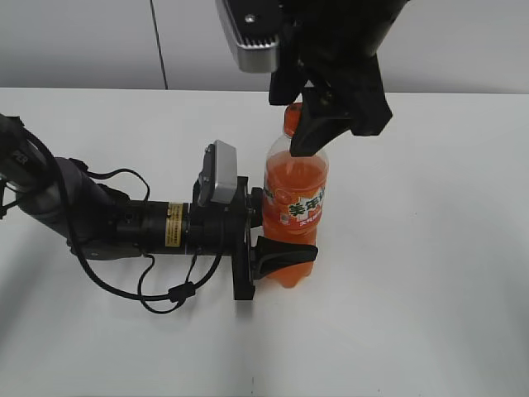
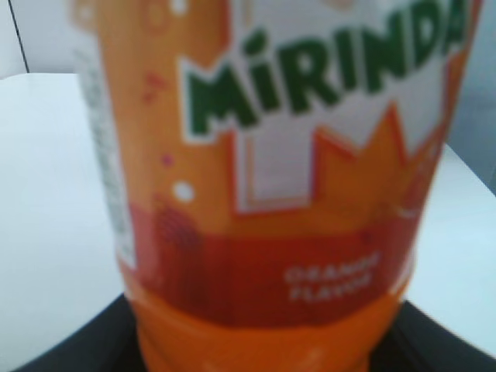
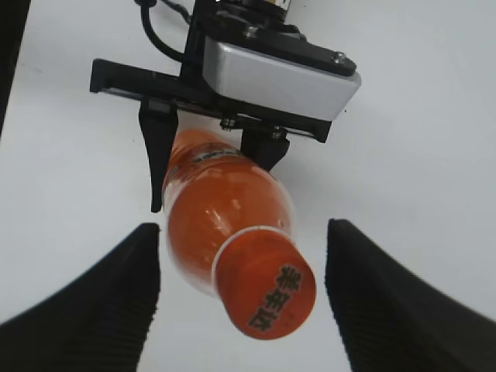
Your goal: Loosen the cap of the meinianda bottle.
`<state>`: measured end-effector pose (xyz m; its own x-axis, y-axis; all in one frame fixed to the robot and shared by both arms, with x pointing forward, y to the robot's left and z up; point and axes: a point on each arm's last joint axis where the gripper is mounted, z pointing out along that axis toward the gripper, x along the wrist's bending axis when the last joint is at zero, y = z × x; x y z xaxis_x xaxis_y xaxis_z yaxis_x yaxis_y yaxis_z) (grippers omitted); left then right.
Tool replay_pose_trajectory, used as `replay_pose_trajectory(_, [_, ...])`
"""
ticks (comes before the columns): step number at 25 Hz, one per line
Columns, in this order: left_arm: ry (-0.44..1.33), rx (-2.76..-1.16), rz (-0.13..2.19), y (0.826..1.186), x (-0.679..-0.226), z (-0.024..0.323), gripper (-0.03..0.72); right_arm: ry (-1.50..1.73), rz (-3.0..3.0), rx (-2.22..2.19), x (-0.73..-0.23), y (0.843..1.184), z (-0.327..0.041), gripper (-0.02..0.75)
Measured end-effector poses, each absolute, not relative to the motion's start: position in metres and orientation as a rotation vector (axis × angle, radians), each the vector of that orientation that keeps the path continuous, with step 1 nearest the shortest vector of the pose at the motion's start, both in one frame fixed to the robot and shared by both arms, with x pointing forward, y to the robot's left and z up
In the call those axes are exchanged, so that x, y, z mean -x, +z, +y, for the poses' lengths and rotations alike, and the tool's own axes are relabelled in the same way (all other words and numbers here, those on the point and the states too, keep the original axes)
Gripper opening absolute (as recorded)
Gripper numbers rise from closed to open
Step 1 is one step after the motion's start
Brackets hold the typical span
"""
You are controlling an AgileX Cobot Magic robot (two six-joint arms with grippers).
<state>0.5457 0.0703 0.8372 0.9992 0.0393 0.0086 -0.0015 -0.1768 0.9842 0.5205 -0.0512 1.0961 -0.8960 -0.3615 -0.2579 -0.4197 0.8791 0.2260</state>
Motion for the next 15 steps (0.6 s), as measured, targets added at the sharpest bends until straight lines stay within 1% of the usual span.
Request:
replay_pose_trajectory(1, [0.036,-1.747,0.032,0.837,-0.546,0.070,0.394,0.426,2.854,0.544,-0.520,1.097,-0.051,0.502])
replay_pose_trajectory(2, [0.035,-1.748,0.036,0.837,-0.546,0.070,0.394,0.441,2.862,0.496,-0.521,1.099,-0.050,0.524])
replay_pose_trajectory(5, [0.035,-1.747,0.038,0.837,-0.546,0.070,0.394,0.497,2.865,0.350,-0.522,1.110,-0.048,0.556])
replay_pose_trajectory(8, [0.036,-1.747,0.041,0.837,-0.546,0.070,0.394,0.586,2.866,0.046,-0.524,1.126,-0.046,0.563])
replay_pose_trajectory(12, [0.035,-1.747,0.042,0.837,-0.546,0.070,0.394,0.731,2.816,-0.634,-0.526,1.147,-0.045,0.565])
replay_pose_trajectory(15, [0.037,-1.746,0.046,0.837,-0.547,0.070,0.394,0.755,2.712,-1.075,-0.528,1.150,-0.047,0.552])
